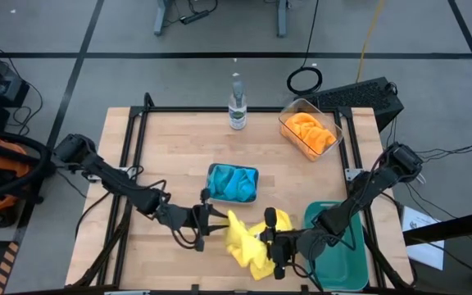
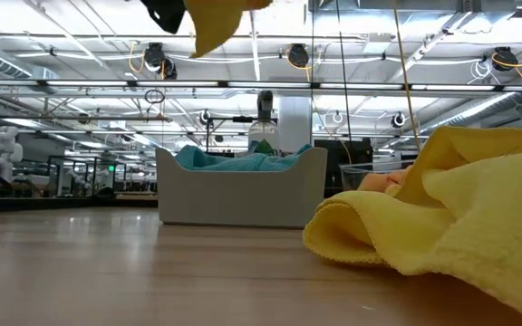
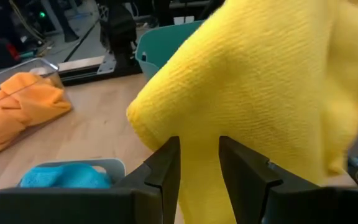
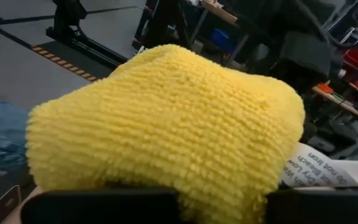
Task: Sort microfiber towel by color & place in baskets
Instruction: Put the top yellow towel in the blue container
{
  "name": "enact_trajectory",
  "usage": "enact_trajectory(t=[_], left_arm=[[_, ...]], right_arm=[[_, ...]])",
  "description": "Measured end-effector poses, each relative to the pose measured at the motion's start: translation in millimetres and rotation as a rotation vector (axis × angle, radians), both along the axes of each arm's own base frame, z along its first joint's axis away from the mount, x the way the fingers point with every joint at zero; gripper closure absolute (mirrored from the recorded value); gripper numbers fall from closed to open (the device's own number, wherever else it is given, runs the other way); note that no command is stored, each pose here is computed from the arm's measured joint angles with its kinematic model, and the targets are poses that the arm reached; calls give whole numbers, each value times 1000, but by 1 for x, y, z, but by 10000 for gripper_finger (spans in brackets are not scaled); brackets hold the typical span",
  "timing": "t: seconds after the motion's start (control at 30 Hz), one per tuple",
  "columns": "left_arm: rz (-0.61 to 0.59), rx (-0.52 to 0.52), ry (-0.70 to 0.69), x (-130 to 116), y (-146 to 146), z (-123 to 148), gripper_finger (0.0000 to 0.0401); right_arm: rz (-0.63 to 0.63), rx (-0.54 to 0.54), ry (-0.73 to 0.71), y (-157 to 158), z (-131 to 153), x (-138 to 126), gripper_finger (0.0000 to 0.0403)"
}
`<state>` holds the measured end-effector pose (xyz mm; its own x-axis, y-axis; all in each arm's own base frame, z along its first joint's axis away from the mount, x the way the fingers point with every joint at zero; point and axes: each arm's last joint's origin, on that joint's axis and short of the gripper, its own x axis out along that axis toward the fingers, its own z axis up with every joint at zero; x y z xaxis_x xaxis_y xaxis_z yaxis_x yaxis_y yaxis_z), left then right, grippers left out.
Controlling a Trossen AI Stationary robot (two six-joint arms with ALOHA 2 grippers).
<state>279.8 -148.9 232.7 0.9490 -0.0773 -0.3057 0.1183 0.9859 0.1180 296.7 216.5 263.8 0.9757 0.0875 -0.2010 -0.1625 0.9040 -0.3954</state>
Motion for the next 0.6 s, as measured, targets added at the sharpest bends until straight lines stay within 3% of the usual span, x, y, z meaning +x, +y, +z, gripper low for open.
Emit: enact_trajectory(t=[0.2, 0.33, 0.6], left_arm=[[-26, -44, -53, 11, -1, -6, 283], [-39, -67, -102, 14, -3, -3, 283], [-89, -64, -105, 13, -5, -2, 283]], right_arm=[[8, -2, 0, -5, 0, 4, 370], [-28, 64, 2, -12, 1, 9, 358], [-142, 107, 12, -18, -9, 16, 258]])
